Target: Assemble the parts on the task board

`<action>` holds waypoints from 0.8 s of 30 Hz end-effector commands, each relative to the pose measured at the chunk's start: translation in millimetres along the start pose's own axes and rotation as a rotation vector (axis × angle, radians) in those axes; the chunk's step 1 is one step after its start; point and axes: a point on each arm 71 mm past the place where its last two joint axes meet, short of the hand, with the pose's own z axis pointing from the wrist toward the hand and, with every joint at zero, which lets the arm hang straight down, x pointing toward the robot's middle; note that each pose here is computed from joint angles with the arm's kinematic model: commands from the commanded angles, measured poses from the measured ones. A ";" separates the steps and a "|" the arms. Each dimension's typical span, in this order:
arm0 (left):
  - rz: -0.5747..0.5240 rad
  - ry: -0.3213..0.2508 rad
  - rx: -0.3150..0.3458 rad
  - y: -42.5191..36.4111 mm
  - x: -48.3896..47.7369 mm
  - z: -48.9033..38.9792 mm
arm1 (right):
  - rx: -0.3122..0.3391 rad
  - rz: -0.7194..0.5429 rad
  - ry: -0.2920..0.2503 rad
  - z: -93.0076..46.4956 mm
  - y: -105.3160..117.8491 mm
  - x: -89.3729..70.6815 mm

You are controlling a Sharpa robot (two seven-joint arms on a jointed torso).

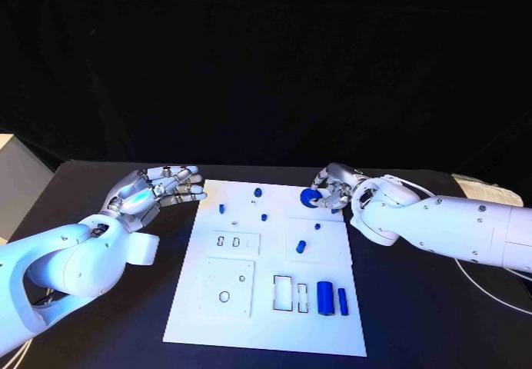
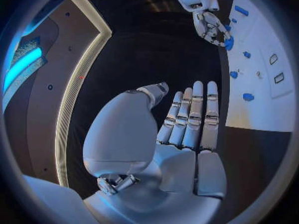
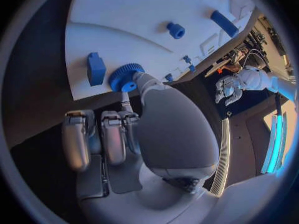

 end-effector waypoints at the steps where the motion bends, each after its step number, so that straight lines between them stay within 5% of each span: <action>1: -0.011 0.018 0.006 -0.9 2.1 0.2 | -0.048 -0.049 -0.040 -2.3 6.5 1.6; 12: -0.011 0.017 0.006 -1.0 1.5 -0.2 | -0.103 -0.074 -0.129 -5.5 21.0 -0.2; 24: -0.011 0.018 0.005 -1.1 2.2 -0.4 | -0.234 -0.087 -0.133 -13.1 68.3 9.1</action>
